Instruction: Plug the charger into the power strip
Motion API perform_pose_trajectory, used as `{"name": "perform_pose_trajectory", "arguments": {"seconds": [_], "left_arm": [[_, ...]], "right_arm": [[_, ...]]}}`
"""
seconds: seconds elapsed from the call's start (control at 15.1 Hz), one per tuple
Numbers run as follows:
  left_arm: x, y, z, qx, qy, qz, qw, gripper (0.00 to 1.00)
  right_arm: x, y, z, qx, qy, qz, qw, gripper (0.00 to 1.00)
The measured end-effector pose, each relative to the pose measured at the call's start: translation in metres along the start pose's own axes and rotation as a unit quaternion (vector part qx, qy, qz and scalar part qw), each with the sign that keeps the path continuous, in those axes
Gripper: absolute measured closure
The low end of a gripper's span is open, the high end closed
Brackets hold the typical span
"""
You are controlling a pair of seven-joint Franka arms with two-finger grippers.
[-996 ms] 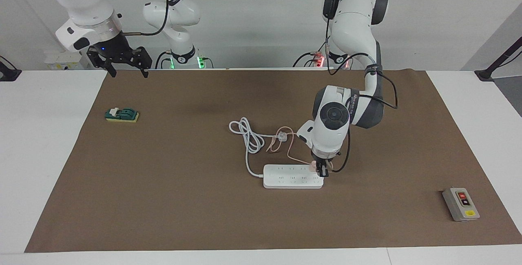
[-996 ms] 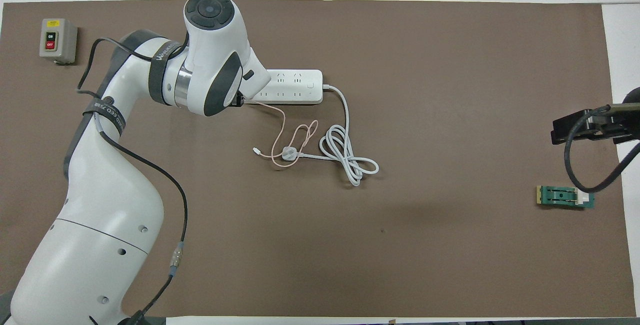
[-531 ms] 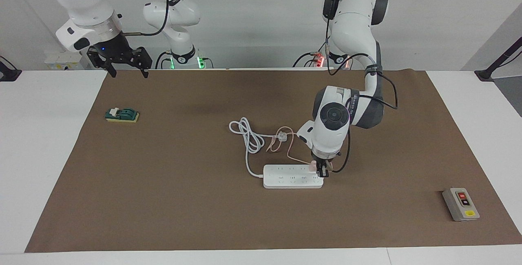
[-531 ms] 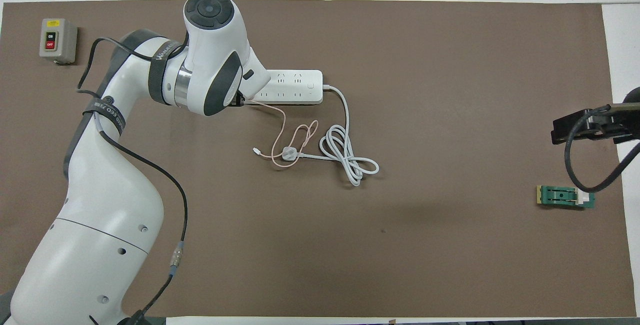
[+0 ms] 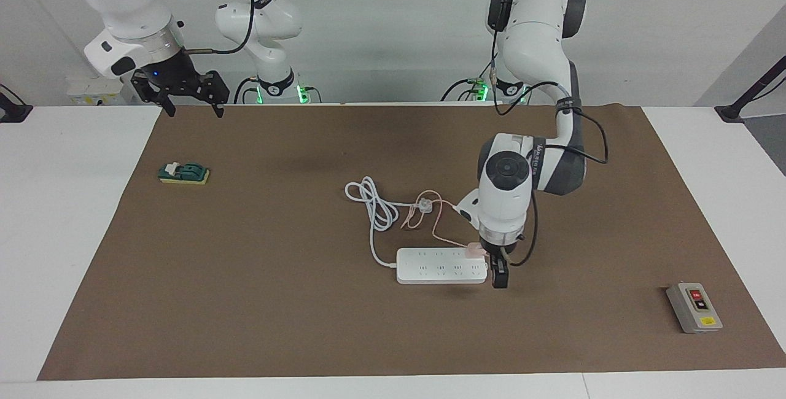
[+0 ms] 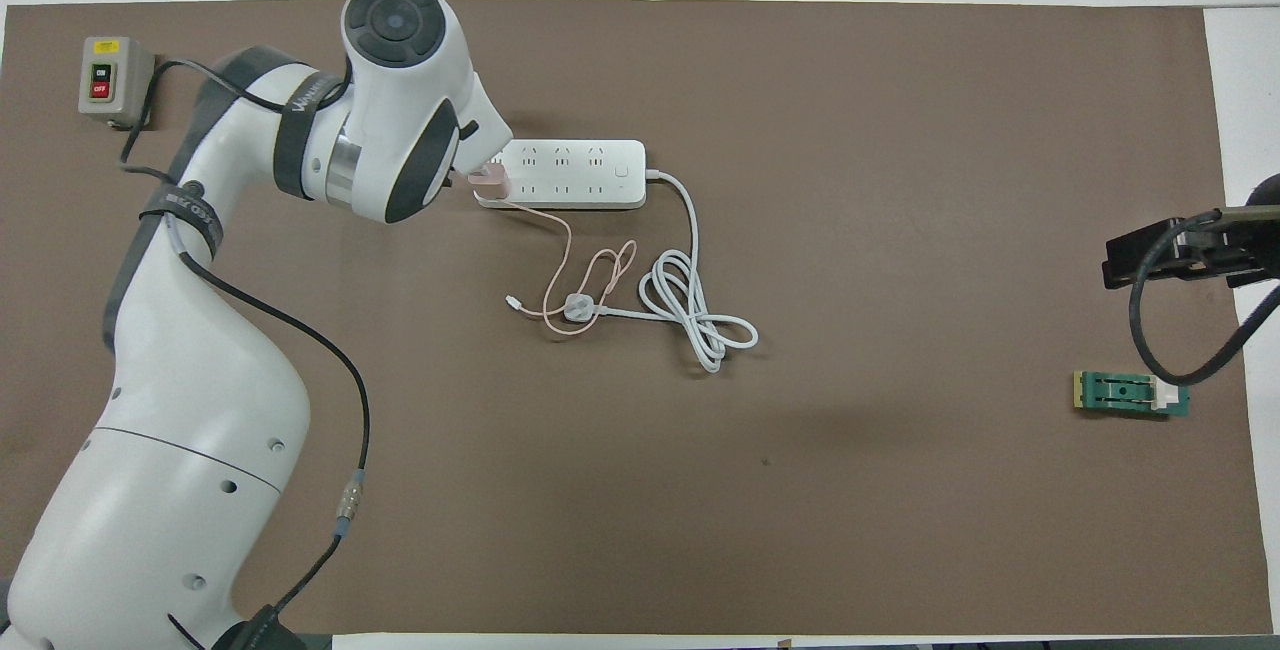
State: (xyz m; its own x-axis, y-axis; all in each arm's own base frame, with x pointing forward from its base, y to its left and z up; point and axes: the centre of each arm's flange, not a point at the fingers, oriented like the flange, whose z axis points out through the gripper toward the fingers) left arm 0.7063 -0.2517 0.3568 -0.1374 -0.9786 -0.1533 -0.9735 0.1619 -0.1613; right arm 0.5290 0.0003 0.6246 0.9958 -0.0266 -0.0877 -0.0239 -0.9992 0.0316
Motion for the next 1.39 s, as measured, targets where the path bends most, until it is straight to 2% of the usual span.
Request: {"name": "perform_pose_trajectory", "arguments": {"seconds": [0.13, 0.4, 0.66, 0.93, 1.06, 1.2, 1.39], "left_arm": [[-0.026, -0.006, -0.007, 0.004, 0.010, -0.015, 1.000, 0.00], [-0.037, -0.002, -0.048, -0.010, 0.044, -0.049, 0.998, 0.00], [-0.054, 0.018, -0.116, -0.053, 0.043, -0.123, 0.990, 0.00], [-0.075, 0.051, -0.187, -0.103, 0.029, -0.226, 0.968, 0.00], [-0.089, 0.066, -0.214, -0.122, 0.019, -0.281, 0.952, 0.00], [-0.115, 0.078, -0.234, -0.135, 0.007, -0.357, 0.924, 0.00], [-0.155, 0.089, -0.261, -0.127, -0.002, -0.502, 0.855, 0.00]], "right_arm": [[0.000, 0.000, 0.000, 0.000, 0.000, 0.000, 1.000, 0.00], [0.000, 0.000, 0.000, 0.000, -0.001, 0.000, 1.000, 0.00], [0.000, 0.000, 0.000, 0.000, -0.001, 0.000, 1.000, 0.00], [0.000, 0.000, 0.000, 0.000, -0.001, 0.000, 1.000, 0.00], [0.000, 0.000, 0.000, 0.000, -0.001, 0.000, 1.000, 0.00], [0.000, 0.000, 0.000, 0.000, -0.001, 0.000, 1.000, 0.00], [0.000, 0.001, 0.000, 0.000, -0.001, 0.001, 1.000, 0.00]]}}
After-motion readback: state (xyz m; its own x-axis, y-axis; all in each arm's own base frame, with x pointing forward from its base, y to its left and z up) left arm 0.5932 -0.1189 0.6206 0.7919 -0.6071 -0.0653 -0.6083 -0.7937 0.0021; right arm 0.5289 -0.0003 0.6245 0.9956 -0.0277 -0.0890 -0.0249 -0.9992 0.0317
